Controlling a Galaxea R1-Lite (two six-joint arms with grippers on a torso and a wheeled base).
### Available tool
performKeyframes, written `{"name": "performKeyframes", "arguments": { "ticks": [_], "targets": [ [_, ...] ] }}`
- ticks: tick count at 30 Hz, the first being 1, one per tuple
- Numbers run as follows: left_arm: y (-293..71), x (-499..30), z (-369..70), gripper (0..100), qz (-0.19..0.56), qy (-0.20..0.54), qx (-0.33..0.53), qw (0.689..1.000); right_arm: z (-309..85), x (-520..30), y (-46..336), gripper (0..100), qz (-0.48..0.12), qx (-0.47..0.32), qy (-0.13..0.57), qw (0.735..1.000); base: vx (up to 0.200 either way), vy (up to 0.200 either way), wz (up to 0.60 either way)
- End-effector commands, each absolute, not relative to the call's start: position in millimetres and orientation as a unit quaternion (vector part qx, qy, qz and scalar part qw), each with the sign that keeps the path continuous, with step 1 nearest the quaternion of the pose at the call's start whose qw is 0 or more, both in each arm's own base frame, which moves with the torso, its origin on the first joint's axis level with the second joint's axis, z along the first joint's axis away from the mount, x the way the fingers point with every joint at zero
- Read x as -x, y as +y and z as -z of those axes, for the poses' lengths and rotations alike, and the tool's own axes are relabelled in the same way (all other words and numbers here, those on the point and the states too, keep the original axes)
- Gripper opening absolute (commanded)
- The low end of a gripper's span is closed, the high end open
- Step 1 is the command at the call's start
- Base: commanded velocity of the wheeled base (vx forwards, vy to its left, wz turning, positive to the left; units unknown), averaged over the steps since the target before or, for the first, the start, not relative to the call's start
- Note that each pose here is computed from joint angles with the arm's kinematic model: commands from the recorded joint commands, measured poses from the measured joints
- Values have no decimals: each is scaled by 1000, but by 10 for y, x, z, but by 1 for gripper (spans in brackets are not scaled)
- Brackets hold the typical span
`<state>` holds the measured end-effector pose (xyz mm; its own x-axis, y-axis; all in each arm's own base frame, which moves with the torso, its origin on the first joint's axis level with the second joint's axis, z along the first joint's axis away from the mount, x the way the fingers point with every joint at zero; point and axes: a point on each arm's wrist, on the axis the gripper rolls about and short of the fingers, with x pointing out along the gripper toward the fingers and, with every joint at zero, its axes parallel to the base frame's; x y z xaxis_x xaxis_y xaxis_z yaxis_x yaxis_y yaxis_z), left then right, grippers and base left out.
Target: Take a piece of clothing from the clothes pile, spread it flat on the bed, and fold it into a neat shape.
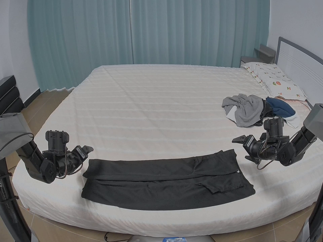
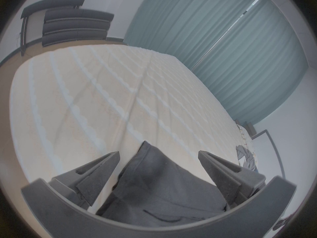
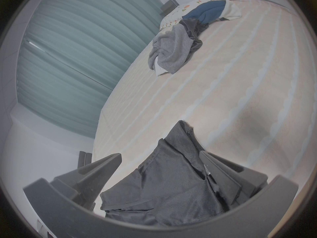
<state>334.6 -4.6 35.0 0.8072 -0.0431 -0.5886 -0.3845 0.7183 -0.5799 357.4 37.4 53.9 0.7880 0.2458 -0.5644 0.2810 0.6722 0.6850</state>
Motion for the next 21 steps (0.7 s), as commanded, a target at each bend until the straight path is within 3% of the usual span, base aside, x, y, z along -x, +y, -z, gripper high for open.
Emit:
{"name": "performKeyframes", "arguments": {
  "ticks": [1,12,13,21],
  "targets": [
    [-52,-3587,-115,100,-97,314,376,867,-389,-3619,330,100,14,-424,343,838,0,0,0],
    [-86,-3763,142,100,-107,326,383,857,-137,-3664,217,100,38,-430,363,826,0,0,0],
    [-81,-3774,139,0,-109,323,386,857,-139,-3680,223,100,37,-430,362,826,0,0,0],
    [-48,-3715,155,0,-134,322,416,840,-139,-3778,234,100,32,-431,353,830,0,0,0]
  ]
}}
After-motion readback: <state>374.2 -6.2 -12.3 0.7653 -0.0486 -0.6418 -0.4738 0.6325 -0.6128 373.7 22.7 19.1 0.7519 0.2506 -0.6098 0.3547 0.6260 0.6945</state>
